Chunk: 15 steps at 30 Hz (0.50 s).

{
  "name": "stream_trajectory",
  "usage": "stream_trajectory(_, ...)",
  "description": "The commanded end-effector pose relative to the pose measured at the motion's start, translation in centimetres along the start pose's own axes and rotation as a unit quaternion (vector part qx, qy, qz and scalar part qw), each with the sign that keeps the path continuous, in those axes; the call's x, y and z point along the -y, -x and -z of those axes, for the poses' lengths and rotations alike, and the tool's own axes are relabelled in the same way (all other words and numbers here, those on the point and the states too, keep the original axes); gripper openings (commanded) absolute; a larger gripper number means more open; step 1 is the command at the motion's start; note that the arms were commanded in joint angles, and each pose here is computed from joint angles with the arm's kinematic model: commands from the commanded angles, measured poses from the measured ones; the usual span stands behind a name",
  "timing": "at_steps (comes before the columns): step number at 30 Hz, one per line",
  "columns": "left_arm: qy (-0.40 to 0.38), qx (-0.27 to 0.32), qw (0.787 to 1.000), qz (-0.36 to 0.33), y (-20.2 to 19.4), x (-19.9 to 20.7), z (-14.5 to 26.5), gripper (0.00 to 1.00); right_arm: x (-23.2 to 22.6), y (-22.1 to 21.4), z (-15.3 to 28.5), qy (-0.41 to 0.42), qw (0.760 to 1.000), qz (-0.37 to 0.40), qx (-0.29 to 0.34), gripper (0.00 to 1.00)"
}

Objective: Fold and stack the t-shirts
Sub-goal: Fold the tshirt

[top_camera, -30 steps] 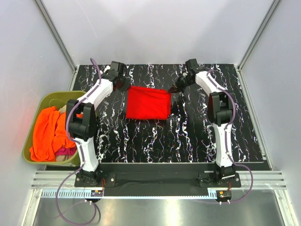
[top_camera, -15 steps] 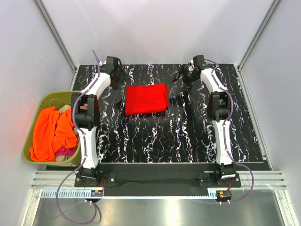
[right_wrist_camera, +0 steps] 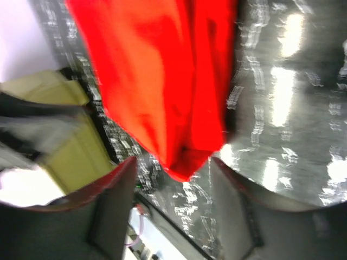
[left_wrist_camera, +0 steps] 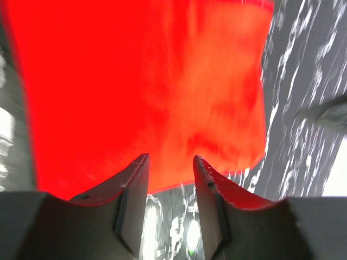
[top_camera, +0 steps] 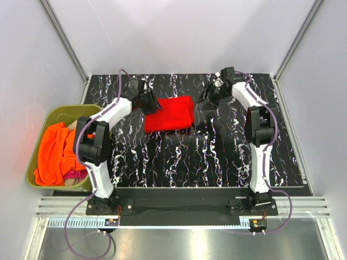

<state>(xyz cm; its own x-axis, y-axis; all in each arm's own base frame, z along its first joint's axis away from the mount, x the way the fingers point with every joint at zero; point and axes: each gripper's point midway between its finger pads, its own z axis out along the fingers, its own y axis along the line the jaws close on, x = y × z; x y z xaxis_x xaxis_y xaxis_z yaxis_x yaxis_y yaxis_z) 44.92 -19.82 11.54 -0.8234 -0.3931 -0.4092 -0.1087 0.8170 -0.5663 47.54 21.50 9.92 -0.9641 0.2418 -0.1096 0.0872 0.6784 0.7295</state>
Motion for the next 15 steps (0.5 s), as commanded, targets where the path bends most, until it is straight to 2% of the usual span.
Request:
stream_trajectory(1, -0.066, -0.008, 0.997, -0.035, -1.0, 3.0, 0.8, 0.41, -7.0, -0.8, 1.5, 0.083, 0.996, 0.041, 0.006, 0.59)
stream_trajectory(2, -0.065, -0.008, 0.997, -0.039, -1.3, 2.9, 0.8, 0.41, -7.6, -1.0, 1.0, 0.096, 0.994, 0.043, 0.002, 0.53)
stream_trajectory(3, -0.058, -0.012, 0.998, -0.035, -1.7, 2.4, 0.7, 0.41, -8.1, -1.5, 0.3, 0.103, 0.994, 0.043, -0.011, 0.44)
stream_trajectory(6, -0.057, -0.010, 0.997, -0.043, -1.4, 2.4, 0.8, 0.41, -9.0, -3.4, -2.9, 0.121, 0.990, 0.039, -0.058, 0.34)
stream_trajectory(10, -0.055, -0.012, 0.997, -0.045, -0.6, 2.2, 0.8, 0.42, -6.6, -4.6, -5.7, 0.109, 0.990, 0.018, -0.088, 0.18)
stream_trajectory(15, -0.038, -0.026, 0.998, -0.034, -0.7, 0.1, 0.2, 0.42, -2.4, -5.9, -6.2, 0.093, 0.991, 0.000, -0.092, 0.14)
